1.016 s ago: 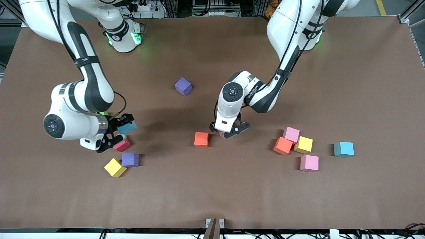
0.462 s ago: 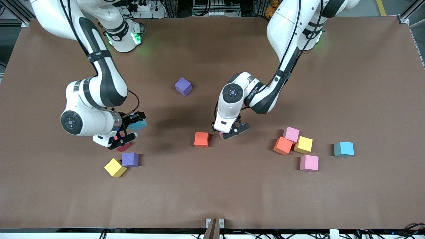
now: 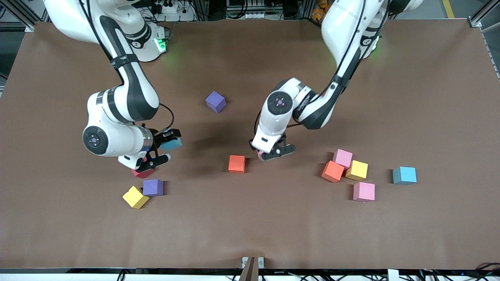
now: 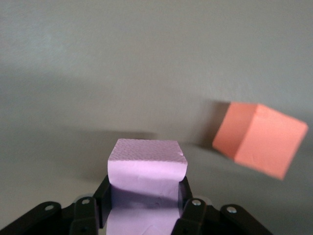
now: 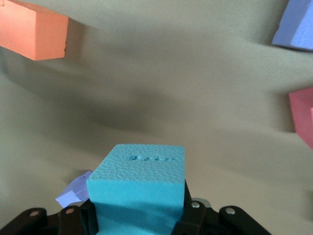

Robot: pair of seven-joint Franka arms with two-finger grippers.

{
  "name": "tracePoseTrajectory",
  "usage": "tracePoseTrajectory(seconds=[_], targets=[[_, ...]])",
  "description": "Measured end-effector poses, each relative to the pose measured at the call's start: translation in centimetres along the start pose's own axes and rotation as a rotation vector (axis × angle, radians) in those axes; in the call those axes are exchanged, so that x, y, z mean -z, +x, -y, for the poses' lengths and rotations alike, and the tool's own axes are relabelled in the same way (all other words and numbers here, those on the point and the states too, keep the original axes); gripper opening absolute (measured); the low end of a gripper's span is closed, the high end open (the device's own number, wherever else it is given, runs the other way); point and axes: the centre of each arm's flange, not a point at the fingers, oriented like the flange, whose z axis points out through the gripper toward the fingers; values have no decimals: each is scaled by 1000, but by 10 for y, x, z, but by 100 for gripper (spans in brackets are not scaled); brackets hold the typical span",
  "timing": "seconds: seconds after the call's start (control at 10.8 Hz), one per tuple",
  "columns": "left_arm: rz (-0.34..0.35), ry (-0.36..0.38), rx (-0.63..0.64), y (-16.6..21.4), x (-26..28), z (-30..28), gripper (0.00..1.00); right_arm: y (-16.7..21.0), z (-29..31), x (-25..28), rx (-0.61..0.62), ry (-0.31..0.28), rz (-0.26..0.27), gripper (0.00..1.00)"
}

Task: Form number 2 with 11 blocks
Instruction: 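Grasp the light pink block with the left gripper and lift it, then place the light pink block on the open table and open the left gripper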

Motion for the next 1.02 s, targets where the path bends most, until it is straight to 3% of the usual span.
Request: tracePoseTrajectory(seconds=[0.28,0.55,0.74,1.02], targets=[[54,32,-111,-83,33,5,58,-1,28,-2,-31,-11,-5,56],[120,95,-180,-158,12,14,59,-1,33,-3,-32,-13,-7,56],[145,123,-188,-189,-5,17,59,-1,33,-4,-34,-13,-6,56],[143,98,-142,-237,-31,11,59,-2,34,-8,-39,0,-5,56]])
